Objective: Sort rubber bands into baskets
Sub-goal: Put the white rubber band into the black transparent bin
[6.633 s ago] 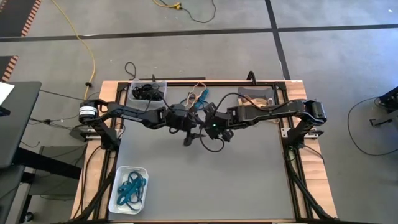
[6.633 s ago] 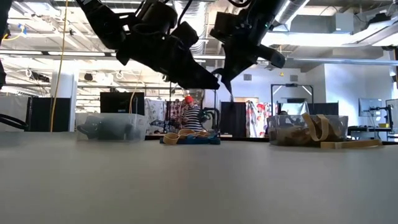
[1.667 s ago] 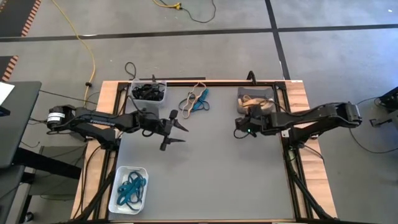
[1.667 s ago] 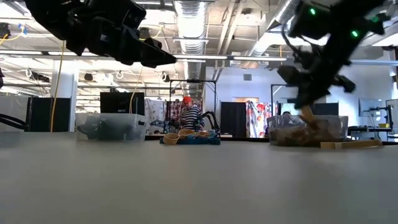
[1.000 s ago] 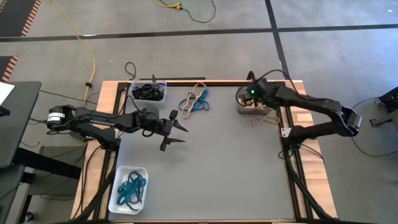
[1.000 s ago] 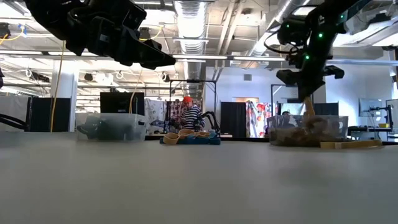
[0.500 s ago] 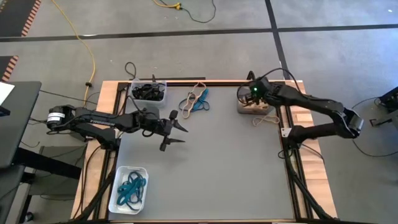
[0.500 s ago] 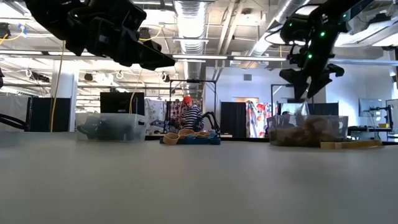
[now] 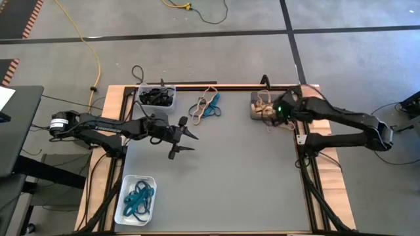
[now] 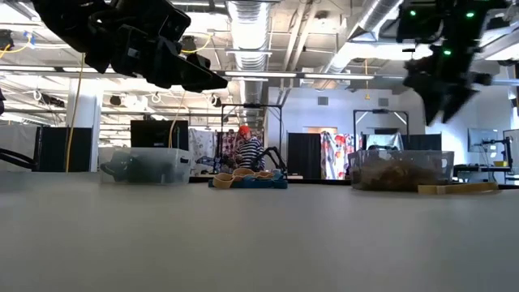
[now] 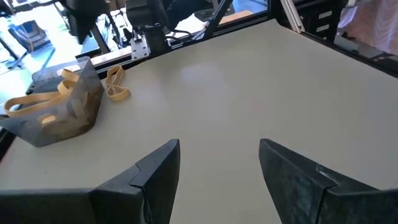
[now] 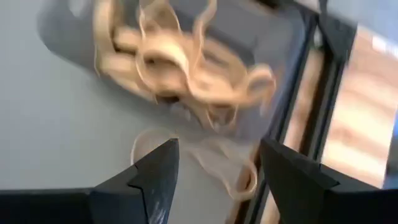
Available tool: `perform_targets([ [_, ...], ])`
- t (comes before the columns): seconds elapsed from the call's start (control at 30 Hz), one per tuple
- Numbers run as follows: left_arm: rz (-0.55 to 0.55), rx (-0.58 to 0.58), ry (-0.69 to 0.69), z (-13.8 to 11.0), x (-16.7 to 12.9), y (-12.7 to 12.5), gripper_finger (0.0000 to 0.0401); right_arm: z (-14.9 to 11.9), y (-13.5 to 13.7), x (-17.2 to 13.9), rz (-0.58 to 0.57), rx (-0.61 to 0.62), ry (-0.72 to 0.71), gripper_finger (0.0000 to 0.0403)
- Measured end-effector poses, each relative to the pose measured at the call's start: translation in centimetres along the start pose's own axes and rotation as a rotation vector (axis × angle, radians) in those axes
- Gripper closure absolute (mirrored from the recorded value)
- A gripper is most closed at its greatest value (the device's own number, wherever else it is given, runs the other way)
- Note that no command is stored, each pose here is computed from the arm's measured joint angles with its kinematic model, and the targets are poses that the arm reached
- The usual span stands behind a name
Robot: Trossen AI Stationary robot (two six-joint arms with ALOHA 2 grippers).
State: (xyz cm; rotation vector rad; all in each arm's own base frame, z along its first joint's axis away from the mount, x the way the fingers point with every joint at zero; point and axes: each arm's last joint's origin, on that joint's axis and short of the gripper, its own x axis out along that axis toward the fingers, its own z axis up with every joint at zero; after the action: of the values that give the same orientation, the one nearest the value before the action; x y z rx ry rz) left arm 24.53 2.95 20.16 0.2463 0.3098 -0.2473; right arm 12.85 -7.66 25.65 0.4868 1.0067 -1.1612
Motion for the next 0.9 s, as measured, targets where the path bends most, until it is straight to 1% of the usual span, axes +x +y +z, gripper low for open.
perform_targets([
  [0.13, 0.0, 0.013, 0.0, 0.0, 0.0, 0.0, 0.0191, -2.6, 1.2, 0.5, 0.001, 0.078, 0.047, 0.0149],
  [0.23, 0.0, 0.014, 0.001, 0.0, 0.0, 0.0, 0.0191, -4.4, 2.6, 1.5, 0.042, 0.153, 0.04, 0.0149],
  [0.37, 0.0, 0.022, 0.0, 0.0, 0.0, 0.0, 0.0191, -6.4, 4.7, 3.2, 0.103, 0.217, 0.032, 0.0149],
  [0.43, 0.0, 0.024, 0.001, 0.0, 0.0, 0.0, 0.0191, -7.1, 5.7, 3.8, 0.106, 0.248, 0.031, 0.0149],
  [0.57, 0.0, 0.024, 0.0, 0.0, 0.0, 0.0, 0.0191, -8.1, 7.3, 5.4, 0.051, 0.276, 0.03, 0.0149],
  [0.7, 0.0, 0.024, 0.0, 0.0, 0.0, 0.0, 0.0191, -8.7, 8.2, 6.9, -0.051, 0.296, -0.001, 0.0149],
  [0.77, 0.0, 0.023, 0.0, 0.0, 0.0, 0.0, 0.0191, -8.7, 8.6, 7.5, -0.069, 0.305, -0.022, 0.0149],
  [0.9, 0.0, 0.02, 0.0, 0.0, 0.0, 0.0, 0.0191, -8.9, 9.3, 8.7, -0.101, 0.304, -0.017, 0.0149],
])
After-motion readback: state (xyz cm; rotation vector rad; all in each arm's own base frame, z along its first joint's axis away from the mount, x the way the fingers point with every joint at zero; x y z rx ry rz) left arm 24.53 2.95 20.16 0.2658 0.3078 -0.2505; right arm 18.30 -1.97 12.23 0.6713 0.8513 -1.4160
